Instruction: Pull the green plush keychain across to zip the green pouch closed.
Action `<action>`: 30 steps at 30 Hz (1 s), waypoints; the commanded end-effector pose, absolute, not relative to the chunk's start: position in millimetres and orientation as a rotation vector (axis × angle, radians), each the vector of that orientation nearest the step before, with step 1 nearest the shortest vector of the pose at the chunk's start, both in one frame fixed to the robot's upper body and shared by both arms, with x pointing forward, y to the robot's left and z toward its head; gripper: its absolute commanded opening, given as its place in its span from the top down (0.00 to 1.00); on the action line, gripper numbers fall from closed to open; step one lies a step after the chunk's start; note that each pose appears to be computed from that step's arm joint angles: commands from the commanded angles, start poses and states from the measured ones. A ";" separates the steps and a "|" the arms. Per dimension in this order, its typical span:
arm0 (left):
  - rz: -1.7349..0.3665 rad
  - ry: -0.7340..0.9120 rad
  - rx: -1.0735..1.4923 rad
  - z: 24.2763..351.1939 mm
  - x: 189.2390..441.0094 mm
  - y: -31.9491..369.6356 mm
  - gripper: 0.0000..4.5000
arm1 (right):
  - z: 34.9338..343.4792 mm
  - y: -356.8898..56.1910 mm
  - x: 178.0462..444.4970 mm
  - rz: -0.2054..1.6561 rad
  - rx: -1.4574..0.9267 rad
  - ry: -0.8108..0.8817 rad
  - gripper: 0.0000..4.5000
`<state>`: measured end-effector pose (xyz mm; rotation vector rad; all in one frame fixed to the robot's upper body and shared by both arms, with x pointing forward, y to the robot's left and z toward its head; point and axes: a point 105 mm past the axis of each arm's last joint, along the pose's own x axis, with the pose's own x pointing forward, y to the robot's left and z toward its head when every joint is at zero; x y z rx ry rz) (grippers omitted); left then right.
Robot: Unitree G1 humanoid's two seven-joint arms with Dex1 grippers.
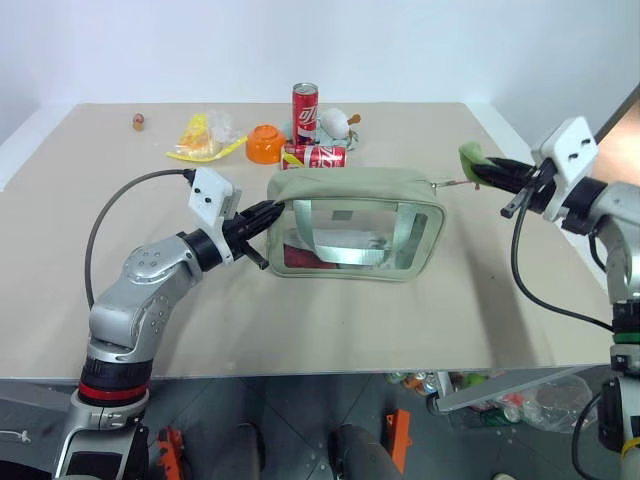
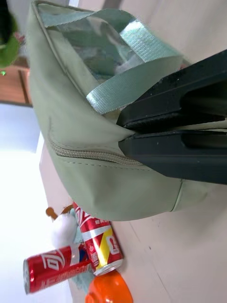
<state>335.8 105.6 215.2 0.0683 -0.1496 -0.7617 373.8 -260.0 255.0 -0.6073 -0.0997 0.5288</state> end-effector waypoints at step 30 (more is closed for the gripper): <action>-0.707 -0.267 -0.111 249.6 325.1 148.5 0.08 | 249.7 -214.8 333.3 0.670 -0.157 -0.245 0.07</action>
